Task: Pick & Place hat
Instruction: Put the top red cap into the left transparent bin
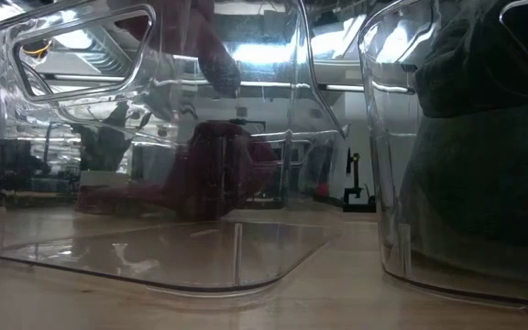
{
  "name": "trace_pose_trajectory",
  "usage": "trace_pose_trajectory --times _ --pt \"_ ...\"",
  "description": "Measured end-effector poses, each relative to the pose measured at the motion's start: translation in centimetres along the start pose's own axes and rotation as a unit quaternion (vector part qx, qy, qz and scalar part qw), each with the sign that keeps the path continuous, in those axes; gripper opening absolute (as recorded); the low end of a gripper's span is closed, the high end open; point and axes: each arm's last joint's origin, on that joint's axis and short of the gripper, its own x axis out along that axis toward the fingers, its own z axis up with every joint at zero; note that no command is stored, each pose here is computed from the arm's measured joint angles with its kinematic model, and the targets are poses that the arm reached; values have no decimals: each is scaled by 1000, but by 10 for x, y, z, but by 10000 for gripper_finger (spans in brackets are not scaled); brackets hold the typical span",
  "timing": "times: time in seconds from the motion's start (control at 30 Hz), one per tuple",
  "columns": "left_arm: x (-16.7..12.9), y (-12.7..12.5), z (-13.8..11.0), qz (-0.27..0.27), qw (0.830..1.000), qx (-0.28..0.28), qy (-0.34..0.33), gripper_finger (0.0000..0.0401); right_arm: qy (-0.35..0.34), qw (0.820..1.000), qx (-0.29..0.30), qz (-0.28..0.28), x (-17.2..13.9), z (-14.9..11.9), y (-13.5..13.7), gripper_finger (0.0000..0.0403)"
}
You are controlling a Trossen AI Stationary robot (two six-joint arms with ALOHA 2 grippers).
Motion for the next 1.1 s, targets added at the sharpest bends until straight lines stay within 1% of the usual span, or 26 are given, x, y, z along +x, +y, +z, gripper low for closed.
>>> trace_pose_trajectory --times 0.23,0.47,0.83,1.0,1.1 --pt "25 12 -15 12 999 -33 28 9 0 1000 0 0 0 0 0 34" --pt "45 31 -33 61 994 -75 54 10 0 1000 0 0 0 0 0 34" --pt "70 70 -47 144 979 -136 50 10 0 1000 0 0 0 0 0 34" --pt "82 86 -53 158 974 -159 44 10 0 1000 0 0 0 0 0 34" --pt "88 94 -55 155 971 -179 40 10 0 1000 0 0 0 0 0 34"
